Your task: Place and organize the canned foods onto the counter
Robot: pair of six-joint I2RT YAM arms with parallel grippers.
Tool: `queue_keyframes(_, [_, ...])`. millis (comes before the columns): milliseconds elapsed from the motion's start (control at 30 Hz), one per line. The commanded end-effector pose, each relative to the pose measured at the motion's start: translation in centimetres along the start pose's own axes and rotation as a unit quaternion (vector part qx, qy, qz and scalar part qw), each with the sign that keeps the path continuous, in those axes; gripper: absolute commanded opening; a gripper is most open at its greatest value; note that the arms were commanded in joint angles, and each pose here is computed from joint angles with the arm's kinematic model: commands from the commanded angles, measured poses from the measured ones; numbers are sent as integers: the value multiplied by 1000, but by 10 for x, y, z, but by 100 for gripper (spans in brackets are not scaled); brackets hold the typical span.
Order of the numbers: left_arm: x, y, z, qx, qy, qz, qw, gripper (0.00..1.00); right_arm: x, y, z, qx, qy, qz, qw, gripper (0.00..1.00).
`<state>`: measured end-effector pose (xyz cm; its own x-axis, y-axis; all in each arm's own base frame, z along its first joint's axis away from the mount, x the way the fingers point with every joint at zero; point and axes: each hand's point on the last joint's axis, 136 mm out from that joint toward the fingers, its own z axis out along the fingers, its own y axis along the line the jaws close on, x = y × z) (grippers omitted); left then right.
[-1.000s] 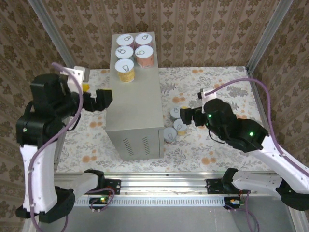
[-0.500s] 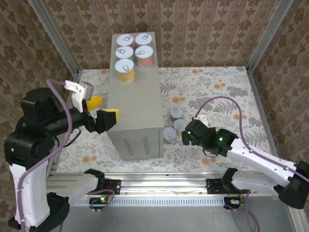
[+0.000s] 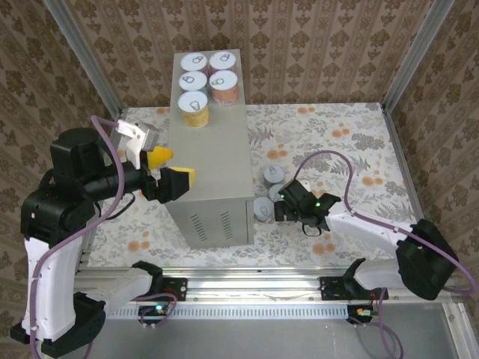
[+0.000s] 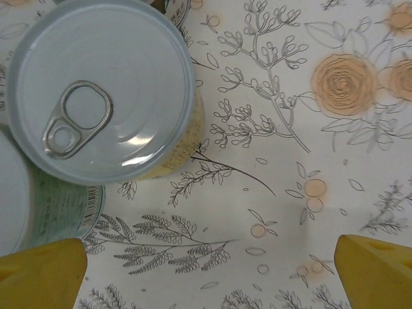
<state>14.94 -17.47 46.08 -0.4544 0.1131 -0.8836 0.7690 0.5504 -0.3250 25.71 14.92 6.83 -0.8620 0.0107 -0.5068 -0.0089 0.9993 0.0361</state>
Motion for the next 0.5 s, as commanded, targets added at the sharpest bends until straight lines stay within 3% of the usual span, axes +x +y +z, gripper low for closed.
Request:
queue_keyframes(0, [-12,-3,-3,-3,-18,13,1000,100,-19,16,6,-24,-14,1,1000,100])
queue_keyframes(467, [-14,5,0,-20,-19,17,999,100,-41,21,35,-10,-10,-22,1000,97])
